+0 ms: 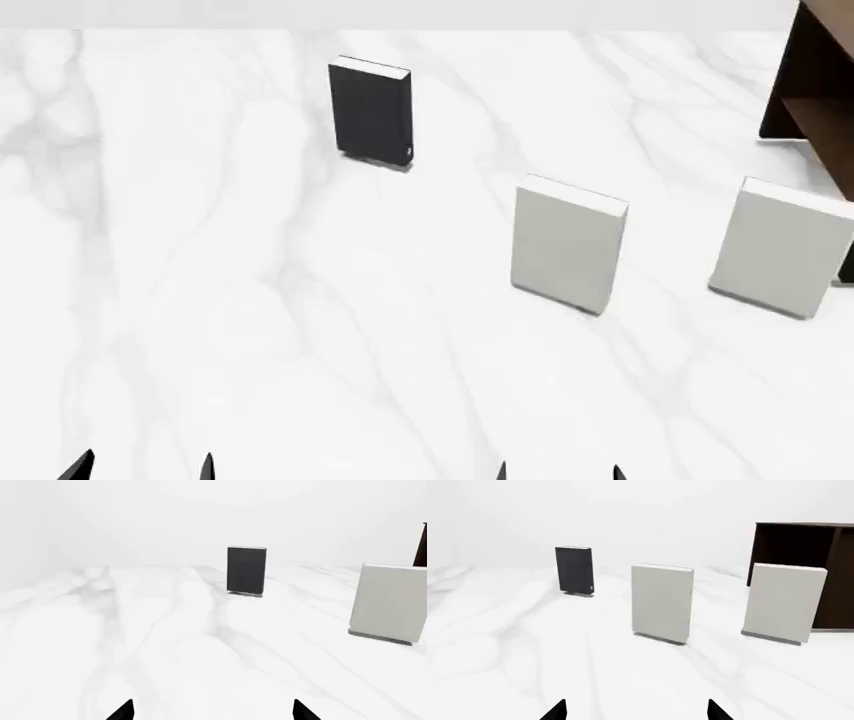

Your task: Pick up the book on the left and place it on top of the shelf.

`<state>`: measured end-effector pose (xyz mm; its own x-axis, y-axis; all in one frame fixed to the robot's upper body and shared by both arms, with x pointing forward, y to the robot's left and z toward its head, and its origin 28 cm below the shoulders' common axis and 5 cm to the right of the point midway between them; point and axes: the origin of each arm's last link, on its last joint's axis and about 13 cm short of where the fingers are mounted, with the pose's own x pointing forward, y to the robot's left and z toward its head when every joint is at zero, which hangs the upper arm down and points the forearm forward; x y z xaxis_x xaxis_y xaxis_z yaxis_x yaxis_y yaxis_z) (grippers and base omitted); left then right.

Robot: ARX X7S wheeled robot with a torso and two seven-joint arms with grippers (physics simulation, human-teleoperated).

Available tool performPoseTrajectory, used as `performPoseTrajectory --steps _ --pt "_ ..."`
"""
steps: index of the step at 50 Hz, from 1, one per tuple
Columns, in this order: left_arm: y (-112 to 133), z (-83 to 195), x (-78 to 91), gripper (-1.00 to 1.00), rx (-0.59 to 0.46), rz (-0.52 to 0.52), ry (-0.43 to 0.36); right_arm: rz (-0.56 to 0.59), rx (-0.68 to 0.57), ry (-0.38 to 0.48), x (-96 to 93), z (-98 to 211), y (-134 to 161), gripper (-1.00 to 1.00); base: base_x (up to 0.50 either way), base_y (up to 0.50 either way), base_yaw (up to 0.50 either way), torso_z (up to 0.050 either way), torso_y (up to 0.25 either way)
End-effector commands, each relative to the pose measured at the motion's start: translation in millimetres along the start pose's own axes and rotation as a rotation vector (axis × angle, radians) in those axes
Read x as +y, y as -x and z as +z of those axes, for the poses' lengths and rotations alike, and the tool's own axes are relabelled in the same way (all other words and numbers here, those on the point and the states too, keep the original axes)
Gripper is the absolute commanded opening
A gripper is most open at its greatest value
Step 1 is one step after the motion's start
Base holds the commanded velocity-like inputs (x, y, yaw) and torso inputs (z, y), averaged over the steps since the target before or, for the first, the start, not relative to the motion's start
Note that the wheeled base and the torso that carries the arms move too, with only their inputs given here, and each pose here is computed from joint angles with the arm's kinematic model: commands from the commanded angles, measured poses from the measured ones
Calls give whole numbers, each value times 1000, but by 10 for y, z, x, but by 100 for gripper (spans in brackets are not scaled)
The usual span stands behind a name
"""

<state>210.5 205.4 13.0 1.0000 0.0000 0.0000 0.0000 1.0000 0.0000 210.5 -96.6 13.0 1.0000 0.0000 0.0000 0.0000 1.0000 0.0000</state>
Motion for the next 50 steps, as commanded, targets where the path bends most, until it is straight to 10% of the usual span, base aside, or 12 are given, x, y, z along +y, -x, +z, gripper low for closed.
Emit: performPoseTrajectory --steps 1,41,50 --pt "-1 0 1 100 3 -3 10 -12 8 -10 -11 -10 -25 100 0 0 0 0 0" --pt "-15 8 19 100 9 4 17 -31 -12 11 -5 1 -34 100 0 -119 0 0 0" --pt "-234 618 71 100 15 15 19 -18 -38 -10 -39 685 -274 100 0 0 0 0 0"
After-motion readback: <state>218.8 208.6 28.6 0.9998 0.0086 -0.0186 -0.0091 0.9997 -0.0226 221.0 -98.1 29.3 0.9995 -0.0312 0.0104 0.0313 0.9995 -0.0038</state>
